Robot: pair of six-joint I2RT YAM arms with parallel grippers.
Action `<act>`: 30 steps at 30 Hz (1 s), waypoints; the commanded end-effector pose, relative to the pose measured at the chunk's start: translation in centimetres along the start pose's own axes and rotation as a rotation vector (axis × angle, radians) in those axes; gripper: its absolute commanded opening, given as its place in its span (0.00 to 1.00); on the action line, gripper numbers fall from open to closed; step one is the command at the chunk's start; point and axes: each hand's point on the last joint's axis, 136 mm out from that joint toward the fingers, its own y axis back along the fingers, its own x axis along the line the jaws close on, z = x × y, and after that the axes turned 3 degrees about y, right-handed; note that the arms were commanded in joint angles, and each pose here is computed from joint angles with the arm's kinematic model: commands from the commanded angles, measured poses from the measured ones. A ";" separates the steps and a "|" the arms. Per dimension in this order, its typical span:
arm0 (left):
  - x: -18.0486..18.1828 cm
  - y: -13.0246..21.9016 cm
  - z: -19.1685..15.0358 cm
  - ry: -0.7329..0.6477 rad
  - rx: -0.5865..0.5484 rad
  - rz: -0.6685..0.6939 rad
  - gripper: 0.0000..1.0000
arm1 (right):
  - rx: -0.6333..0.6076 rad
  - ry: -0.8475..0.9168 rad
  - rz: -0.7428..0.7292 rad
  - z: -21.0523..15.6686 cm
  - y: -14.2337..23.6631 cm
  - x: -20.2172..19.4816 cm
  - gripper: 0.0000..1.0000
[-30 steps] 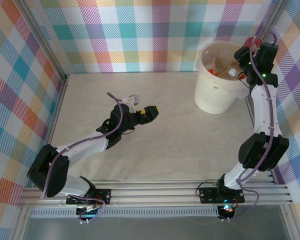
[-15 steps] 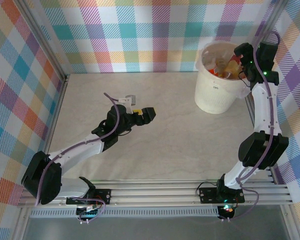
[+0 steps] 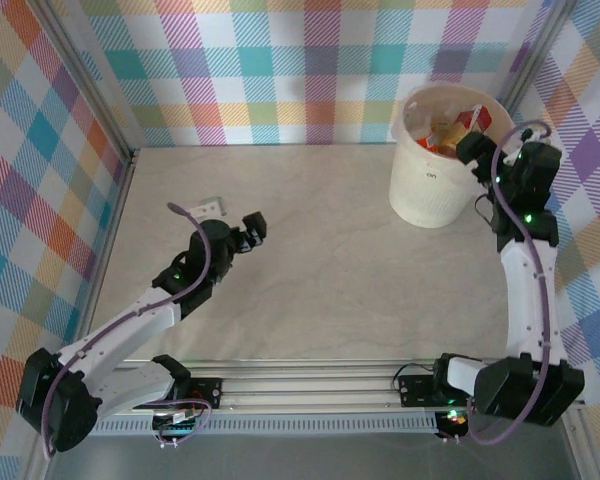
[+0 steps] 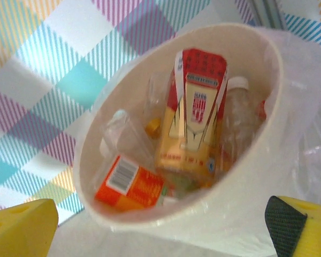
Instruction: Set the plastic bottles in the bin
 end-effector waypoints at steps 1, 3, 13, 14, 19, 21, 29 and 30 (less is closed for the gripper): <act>5.8 1.0 1.0 -0.085 -0.051 0.234 1.00 | -0.025 0.103 0.080 -1.4 0.8 0.6 1.00; 7.9 1.3 1.5 -0.103 -0.059 0.310 1.00 | -0.003 0.124 0.070 -3.6 0.7 -0.6 1.00; 14.7 1.2 1.2 -0.330 -0.094 0.576 1.00 | 0.170 0.147 -0.100 -15.7 -3.1 -9.6 1.00; 15.3 0.8 0.7 -0.323 -0.092 0.570 1.00 | 0.184 0.150 -0.127 -16.9 -3.5 -10.6 1.00; 17.8 -1.0 -1.5 -0.279 -0.051 0.568 1.00 | 0.284 0.256 -0.177 -21.3 -5.4 -12.5 1.00; 18.3 -1.8 -2.3 -0.275 -0.046 0.558 1.00 | 0.304 0.321 -0.174 -22.3 -6.2 -12.6 1.00; 18.3 -4.7 -3.0 -0.291 -0.053 0.478 1.00 | 0.164 0.439 -0.049 -22.3 -7.3 -10.6 1.00; 18.2 -5.1 -2.9 -0.303 -0.053 0.470 1.00 | 0.147 0.449 -0.025 -22.3 -7.2 -10.2 1.00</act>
